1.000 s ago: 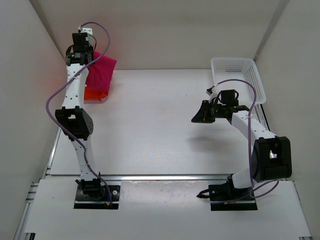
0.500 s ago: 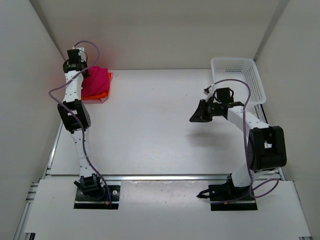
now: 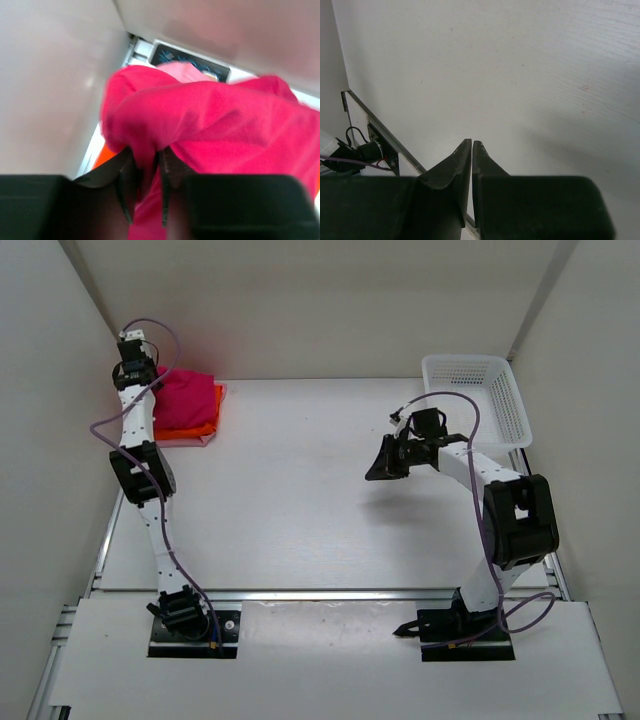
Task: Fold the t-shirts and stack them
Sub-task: Put the neatly folded tshirt into the corner of the board with the left arm
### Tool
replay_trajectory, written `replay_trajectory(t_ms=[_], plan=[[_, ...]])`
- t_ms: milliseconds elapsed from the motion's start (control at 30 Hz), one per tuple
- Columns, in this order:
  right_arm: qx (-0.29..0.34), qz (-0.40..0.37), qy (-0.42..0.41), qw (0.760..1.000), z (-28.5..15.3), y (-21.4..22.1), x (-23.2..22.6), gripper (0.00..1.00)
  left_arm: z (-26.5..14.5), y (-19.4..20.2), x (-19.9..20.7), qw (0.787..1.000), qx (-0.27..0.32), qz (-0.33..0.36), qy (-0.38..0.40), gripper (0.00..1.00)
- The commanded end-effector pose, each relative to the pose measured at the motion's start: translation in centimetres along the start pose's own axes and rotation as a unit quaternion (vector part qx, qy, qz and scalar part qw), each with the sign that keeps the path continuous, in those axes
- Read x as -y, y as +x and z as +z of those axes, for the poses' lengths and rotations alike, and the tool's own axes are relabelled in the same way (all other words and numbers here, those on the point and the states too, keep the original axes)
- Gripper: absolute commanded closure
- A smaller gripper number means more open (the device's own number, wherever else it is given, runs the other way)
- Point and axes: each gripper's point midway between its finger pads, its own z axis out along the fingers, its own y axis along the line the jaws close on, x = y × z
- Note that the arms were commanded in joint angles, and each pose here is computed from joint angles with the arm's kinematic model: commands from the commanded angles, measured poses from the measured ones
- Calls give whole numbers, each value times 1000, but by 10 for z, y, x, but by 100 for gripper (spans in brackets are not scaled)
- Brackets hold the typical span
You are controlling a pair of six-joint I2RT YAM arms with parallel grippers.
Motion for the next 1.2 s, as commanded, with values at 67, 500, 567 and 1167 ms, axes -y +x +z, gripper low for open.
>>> replay_trajectory(t_ms=[67,500,567,1167], plan=[[50,-29,-11,998,-11,-30,-21,96,-7,-44,-25,996,68,-48,-37,48],[56,-36,-32,997,-14,-22,-40,95,-79,-73,66,993,68,-13,98,55],[57,-42,-38,997,-15,-16,-42,95,-80,-41,82,995,29,9,96,65],[86,-46,-58,994,-44,5,-34,94,-118,36,137,988,23,155,1,29]])
